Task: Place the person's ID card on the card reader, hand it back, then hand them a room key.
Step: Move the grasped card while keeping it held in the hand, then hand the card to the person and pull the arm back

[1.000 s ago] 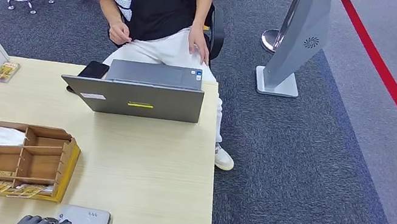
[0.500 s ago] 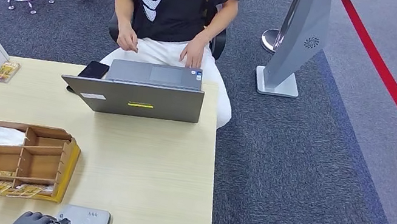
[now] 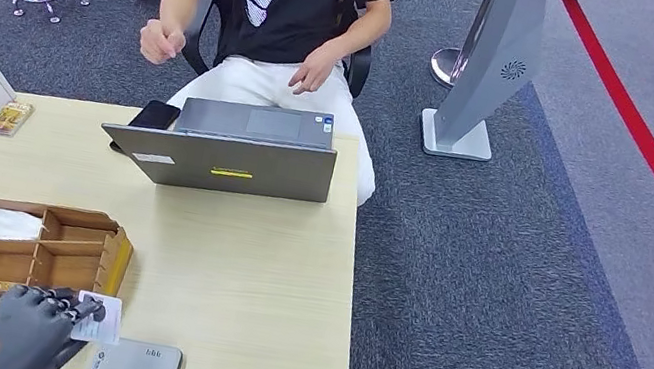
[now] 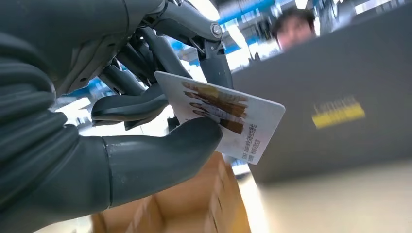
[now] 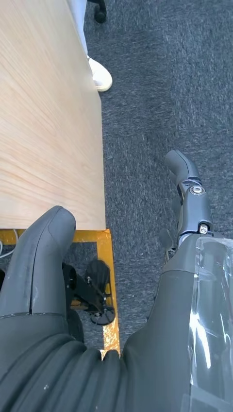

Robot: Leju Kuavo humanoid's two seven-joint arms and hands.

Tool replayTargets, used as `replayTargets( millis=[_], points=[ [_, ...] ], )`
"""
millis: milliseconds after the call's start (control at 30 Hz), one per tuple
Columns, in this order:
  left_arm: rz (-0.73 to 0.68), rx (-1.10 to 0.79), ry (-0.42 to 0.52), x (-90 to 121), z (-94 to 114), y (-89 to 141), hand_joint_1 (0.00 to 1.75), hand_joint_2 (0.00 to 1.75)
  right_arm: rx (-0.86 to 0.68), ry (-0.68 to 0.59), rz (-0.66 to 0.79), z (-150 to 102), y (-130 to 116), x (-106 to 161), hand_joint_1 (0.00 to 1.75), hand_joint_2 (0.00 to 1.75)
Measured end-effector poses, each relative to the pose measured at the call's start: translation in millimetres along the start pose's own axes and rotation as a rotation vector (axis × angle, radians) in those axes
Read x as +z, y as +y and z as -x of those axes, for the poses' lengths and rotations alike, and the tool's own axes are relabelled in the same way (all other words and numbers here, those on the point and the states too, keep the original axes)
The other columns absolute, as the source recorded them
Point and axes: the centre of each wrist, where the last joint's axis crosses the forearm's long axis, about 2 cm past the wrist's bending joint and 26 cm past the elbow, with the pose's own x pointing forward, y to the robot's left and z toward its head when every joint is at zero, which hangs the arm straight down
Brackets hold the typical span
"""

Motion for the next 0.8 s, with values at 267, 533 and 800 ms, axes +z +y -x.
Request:
replayTargets(
  millis=[267, 533, 800],
  points=[
    [-0.194, -0.092, 0.136, -25.6, 44.7, 41.5, 1.75, 1.75, 0.022, 0.001, -0.027, 2.9, 4.6, 1.8, 0.0, 1.75],
    [-0.26, -0.122, 0.285, -34.6, 84.5, 67.3, 1.75, 1.75, 0.035, 0.014, -0.057, 5.1, 7.2, 1.3, 0.0, 1.75],
    [-0.266, -0.135, 0.398, -38.0, 112.5, 78.1, 1.75, 1.75, 0.045, 0.021, -0.079, 5.0, 8.1, 0.3, 0.0, 1.75]
  ],
)
